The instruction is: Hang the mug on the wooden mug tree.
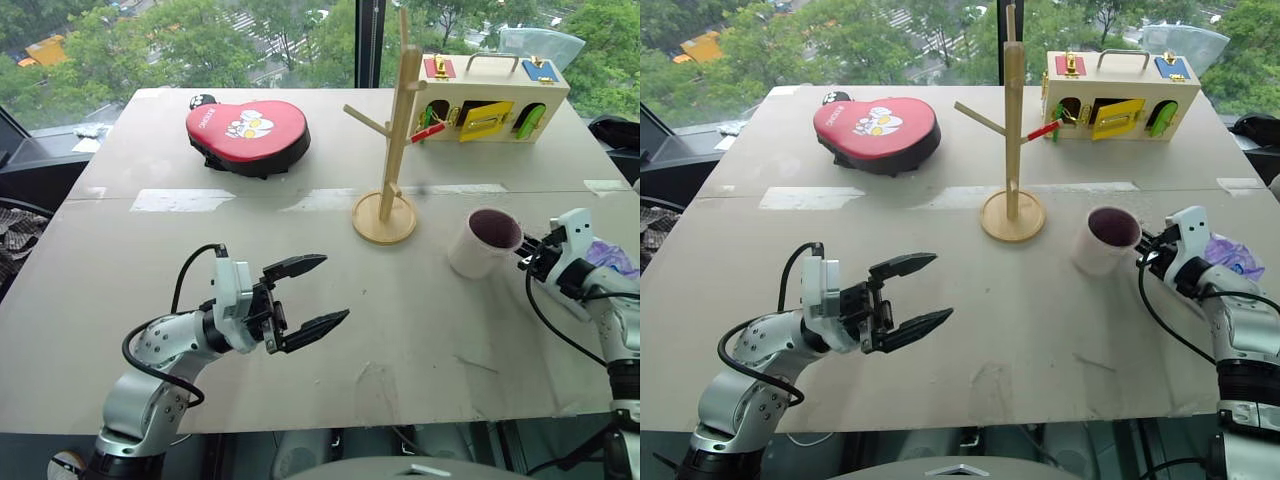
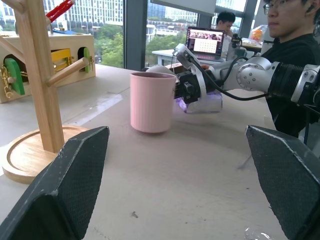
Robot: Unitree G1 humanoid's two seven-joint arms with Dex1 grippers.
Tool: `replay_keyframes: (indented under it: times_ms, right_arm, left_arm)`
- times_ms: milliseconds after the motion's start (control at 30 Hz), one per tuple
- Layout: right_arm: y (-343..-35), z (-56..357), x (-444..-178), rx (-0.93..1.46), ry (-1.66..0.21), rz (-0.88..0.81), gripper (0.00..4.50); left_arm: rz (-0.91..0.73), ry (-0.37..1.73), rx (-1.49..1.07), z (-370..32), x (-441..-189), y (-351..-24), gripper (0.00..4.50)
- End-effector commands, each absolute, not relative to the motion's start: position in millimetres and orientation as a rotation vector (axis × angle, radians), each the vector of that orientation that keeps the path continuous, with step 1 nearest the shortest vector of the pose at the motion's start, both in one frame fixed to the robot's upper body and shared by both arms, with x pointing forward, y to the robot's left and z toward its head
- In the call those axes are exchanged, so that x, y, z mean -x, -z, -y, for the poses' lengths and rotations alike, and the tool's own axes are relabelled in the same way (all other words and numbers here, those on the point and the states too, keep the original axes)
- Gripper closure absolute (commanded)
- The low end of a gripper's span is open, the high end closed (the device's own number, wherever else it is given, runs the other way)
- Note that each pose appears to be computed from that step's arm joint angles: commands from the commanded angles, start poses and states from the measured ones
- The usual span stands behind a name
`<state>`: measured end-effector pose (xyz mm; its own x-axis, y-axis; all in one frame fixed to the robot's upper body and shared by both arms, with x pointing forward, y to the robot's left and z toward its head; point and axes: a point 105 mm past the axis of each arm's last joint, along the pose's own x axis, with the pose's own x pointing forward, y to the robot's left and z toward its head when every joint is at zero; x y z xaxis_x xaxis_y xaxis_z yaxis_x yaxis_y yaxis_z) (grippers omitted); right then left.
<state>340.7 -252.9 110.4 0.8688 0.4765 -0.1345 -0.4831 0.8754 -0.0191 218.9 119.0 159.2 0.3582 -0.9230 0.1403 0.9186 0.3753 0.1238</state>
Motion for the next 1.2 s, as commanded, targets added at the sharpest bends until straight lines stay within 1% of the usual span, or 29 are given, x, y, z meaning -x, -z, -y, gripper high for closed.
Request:
replay_keyframes:
  times_ms: [33, 133, 200, 333, 400, 433, 500, 533, 600, 633, 700, 833, 1000, 1067, 1200]
  right_arm:
    - [-125, 253, -341, 0.065, -0.511, -0.068, 4.42]
    - [-130, 252, -339, 0.072, -0.511, -0.049, 4.42]
    - [-141, 251, -338, 0.097, -0.509, -0.011, 4.42]
    - [-180, 236, -340, 0.195, -0.561, 0.093, 4.42]
    - [-206, 224, -342, 0.224, -0.606, 0.151, 4.42]
    - [-213, 221, -343, 0.231, -0.618, 0.164, 4.42]
    - [-227, 210, -344, 0.291, -0.682, 0.185, 4.42]
    - [-237, 202, -346, 0.329, -0.728, 0.196, 4.42]
    - [-253, 189, -352, 0.401, -0.811, 0.212, 4.42]
    - [-260, 186, -356, 0.426, -0.837, 0.217, 4.42]
    - [-266, 184, -362, 0.449, -0.863, 0.217, 4.42]
    - [-284, 184, -386, 0.552, -0.925, 0.185, 4.42]
    - [-292, 178, -403, 0.604, -0.997, 0.143, 4.42]
    - [-295, 172, -409, 0.626, -1.016, 0.134, 4.42]
    - [-295, 146, -411, 0.641, -1.12, 0.113, 4.42]
  left_arm:
    - [0.256, 1.197, -0.06, -117, -214, -172, 0.0]
    - [0.256, 1.195, -0.059, -117, -214, -172, 0.0]
    - [0.256, 1.195, -0.057, -117, -214, -172, 0.0]
    - [0.26, 1.195, -0.043, -117, -214, -172, 0.0]
    - [0.275, 1.184, -0.02, -118, -216, -175, 0.0]
    - [0.282, 1.18, -0.014, -119, -217, -176, 0.0]
    - [0.33, 1.09, -0.014, -125, -226, -180, 0.0]
    - [0.385, 1.063, 0.0, -130, -227, -184, 0.0]
    - [0.477, 1.089, 0.048, -137, -218, -193, 0.0]
    - [0.477, 1.079, 0.073, -141, -218, -194, 0.0]
    - [0.454, 1.073, 0.106, -145, -218, -194, 0.0]
    - [0.429, 1.1, 0.169, -145, -209, -201, 0.0]
    - [0.422, 1.067, 0.184, -142, -206, -201, 0.0]
    - [0.421, 1.055, 0.188, -139, -204, -200, 0.0]
    - [0.422, 1.005, 0.192, -141, -199, -197, 0.0]
